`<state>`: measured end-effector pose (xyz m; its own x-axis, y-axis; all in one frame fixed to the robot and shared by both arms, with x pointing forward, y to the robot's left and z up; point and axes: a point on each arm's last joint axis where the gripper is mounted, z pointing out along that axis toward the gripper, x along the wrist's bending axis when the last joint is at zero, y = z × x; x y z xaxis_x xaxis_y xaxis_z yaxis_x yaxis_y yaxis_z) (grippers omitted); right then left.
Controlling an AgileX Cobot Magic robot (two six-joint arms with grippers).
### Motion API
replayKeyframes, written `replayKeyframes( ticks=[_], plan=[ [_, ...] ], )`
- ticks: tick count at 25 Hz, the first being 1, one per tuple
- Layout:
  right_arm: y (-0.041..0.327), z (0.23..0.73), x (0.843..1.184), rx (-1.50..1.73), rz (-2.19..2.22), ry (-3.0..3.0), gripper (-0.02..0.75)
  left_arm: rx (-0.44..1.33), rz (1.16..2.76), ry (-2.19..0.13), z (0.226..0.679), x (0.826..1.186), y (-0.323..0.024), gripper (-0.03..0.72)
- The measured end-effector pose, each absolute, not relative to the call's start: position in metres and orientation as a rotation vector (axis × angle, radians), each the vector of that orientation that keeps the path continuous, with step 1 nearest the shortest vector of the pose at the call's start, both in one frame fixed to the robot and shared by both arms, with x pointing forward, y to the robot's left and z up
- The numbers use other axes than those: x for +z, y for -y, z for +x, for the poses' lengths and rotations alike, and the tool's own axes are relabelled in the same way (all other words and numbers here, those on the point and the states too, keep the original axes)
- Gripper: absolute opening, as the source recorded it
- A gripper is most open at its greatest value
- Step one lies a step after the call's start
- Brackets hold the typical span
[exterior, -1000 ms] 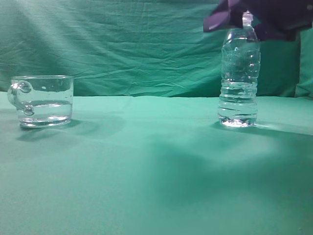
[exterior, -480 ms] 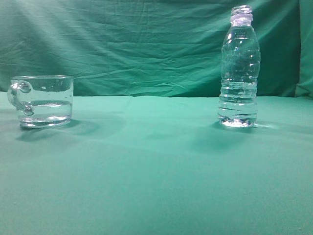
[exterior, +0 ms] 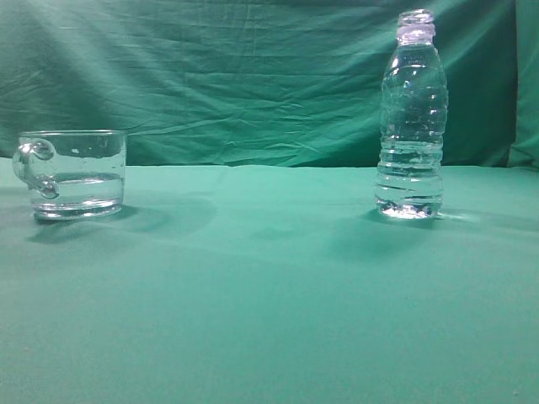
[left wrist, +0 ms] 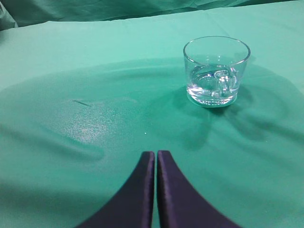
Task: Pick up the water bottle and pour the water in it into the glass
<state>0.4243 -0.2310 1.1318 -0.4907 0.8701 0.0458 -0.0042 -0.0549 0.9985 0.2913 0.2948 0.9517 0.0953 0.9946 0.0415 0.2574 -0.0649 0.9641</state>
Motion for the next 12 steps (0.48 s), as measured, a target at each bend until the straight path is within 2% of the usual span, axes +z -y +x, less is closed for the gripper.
replayKeyframes(
  ticks=[12],
  plan=[
    [0.237, 0.355, 1.164, 1.506, 0.466, -1.529, 0.000, 1.045, 1.482, -1.305, 0.291, 0.952, -0.295, 0.000]
  ],
)
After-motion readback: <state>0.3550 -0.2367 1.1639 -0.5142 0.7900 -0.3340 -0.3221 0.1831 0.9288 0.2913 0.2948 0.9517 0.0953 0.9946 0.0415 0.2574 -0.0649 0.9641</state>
